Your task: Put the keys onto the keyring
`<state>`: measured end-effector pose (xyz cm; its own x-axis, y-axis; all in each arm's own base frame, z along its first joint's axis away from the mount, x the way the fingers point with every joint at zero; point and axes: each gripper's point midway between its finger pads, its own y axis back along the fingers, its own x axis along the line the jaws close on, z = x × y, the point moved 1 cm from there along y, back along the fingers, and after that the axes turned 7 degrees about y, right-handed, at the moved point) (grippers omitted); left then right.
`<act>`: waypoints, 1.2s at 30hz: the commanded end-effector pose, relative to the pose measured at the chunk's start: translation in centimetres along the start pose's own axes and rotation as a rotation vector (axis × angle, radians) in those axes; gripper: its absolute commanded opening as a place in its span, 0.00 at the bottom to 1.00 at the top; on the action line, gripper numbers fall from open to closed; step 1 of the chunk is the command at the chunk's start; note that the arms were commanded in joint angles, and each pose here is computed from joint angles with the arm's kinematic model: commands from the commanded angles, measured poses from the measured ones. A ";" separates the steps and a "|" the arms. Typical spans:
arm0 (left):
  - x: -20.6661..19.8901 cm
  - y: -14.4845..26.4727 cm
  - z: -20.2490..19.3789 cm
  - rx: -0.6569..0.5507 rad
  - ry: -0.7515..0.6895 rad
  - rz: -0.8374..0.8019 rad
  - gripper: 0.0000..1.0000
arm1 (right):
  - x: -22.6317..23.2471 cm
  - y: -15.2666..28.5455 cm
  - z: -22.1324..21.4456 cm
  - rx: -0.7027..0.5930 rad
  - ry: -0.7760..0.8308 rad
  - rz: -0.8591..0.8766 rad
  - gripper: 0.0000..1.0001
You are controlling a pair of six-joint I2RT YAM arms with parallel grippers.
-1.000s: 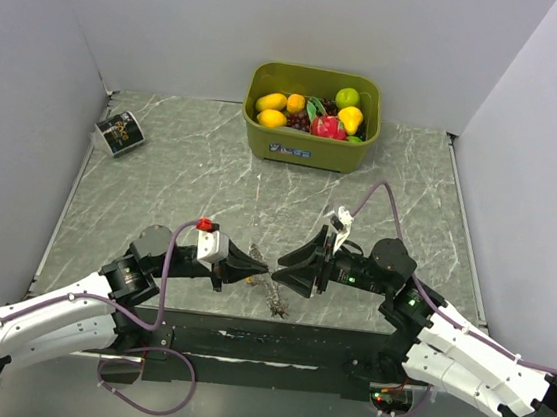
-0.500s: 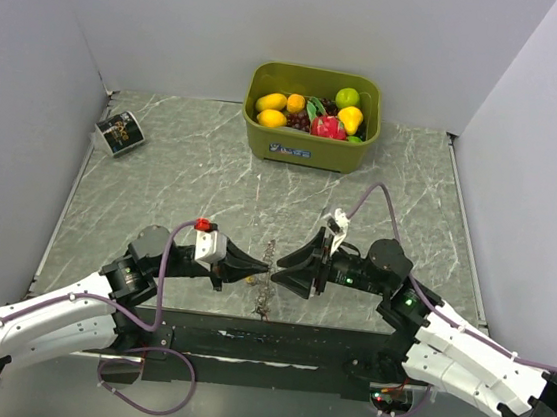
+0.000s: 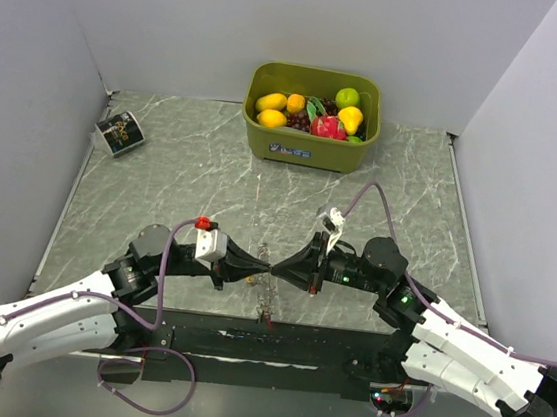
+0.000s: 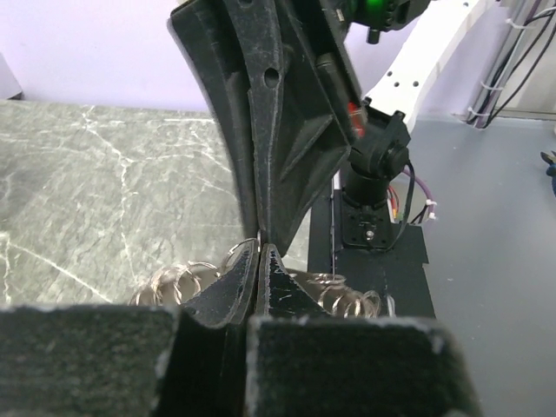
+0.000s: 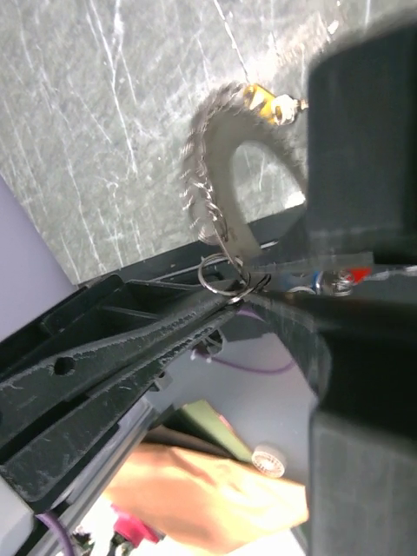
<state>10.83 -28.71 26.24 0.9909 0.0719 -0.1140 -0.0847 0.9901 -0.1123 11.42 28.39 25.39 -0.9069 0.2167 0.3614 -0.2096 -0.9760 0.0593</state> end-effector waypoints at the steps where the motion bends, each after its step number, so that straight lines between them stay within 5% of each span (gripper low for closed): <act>1: -1.3 -0.3 2.6 -0.069 -0.051 -0.075 0.01 | 0.0 -0.2 1.9 -0.067 0.025 -0.016 0.00; 13: -1.3 0.1 1.5 0.001 -0.020 -0.060 0.02 | 0.3 0.2 1.5 -0.030 0.107 0.005 0.00; 17: -1.1 0.0 0.9 0.042 0.001 -0.051 0.18 | 0.6 0.3 1.5 0.015 0.147 0.024 0.00; 26: -0.3 -0.4 -0.5 0.182 0.009 -0.038 0.35 | 0.2 0.4 0.8 0.115 0.197 0.014 0.00; 36: 0.2 -1.1 -1.2 0.247 0.016 -0.053 0.33 | 0.4 0.5 1.1 0.124 0.213 0.026 0.00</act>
<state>11.11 -29.69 24.51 0.9869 0.0461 -0.1547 -0.0275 0.9924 0.1203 11.18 27.45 22.29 -0.9469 0.2230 0.2315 -0.1544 -0.9472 0.2811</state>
